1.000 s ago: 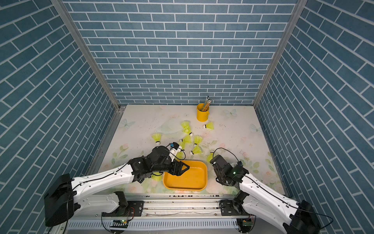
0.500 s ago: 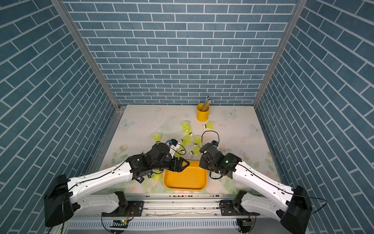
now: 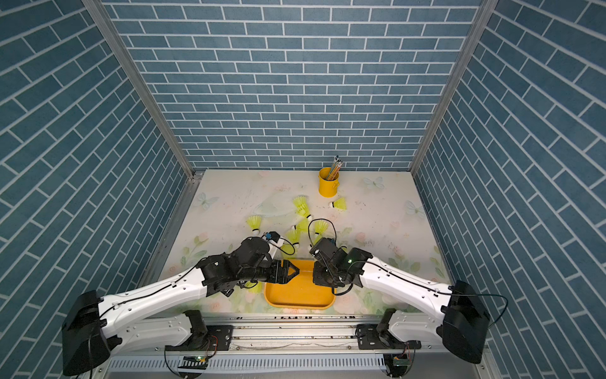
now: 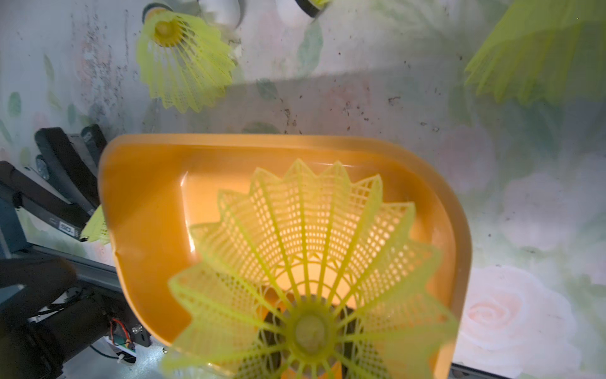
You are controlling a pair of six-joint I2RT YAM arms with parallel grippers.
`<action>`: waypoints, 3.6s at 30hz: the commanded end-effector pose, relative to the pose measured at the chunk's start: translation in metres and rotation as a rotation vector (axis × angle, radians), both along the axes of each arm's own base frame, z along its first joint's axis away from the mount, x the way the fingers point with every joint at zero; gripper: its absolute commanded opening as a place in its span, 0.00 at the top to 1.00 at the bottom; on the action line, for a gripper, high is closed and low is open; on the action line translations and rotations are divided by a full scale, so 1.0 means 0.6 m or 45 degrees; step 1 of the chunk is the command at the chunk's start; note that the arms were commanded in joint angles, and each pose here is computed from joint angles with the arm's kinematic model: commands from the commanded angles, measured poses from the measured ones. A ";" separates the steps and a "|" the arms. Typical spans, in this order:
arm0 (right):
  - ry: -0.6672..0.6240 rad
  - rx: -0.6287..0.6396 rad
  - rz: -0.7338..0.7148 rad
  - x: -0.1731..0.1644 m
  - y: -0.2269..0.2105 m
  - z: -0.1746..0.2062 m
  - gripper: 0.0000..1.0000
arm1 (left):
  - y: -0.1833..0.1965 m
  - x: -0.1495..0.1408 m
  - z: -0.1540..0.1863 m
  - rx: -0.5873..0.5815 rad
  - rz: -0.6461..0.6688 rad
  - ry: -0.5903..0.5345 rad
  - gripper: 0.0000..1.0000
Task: Put the shuttlecocks into the storage box
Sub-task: Place the shuttlecock in the storage box, then pick up the shuttlecock at the center of the board.
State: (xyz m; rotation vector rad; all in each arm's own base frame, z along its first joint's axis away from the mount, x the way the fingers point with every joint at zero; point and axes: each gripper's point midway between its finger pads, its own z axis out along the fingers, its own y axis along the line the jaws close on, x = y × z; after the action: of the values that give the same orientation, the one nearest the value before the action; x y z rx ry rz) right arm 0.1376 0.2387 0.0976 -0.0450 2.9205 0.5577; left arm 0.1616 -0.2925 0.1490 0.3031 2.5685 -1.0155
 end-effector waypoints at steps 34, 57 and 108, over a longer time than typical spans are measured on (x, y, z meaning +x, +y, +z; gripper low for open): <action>0.156 -0.274 0.158 -0.037 -0.026 -0.077 0.84 | 0.011 -0.028 -0.026 0.023 -0.043 0.073 0.20; 0.139 -0.305 0.147 -0.023 -0.017 -0.078 0.57 | 0.015 -0.016 -0.009 0.029 -0.009 0.021 0.19; -0.482 0.370 0.360 0.322 0.215 0.149 0.00 | 0.304 0.343 -0.140 0.534 0.795 -0.084 0.29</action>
State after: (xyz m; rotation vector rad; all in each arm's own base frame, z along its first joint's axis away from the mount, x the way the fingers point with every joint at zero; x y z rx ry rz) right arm 0.3223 0.3561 0.1743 -0.4062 2.5144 0.8461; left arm 0.3511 -0.1127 0.0622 -0.3548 2.5717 -0.2618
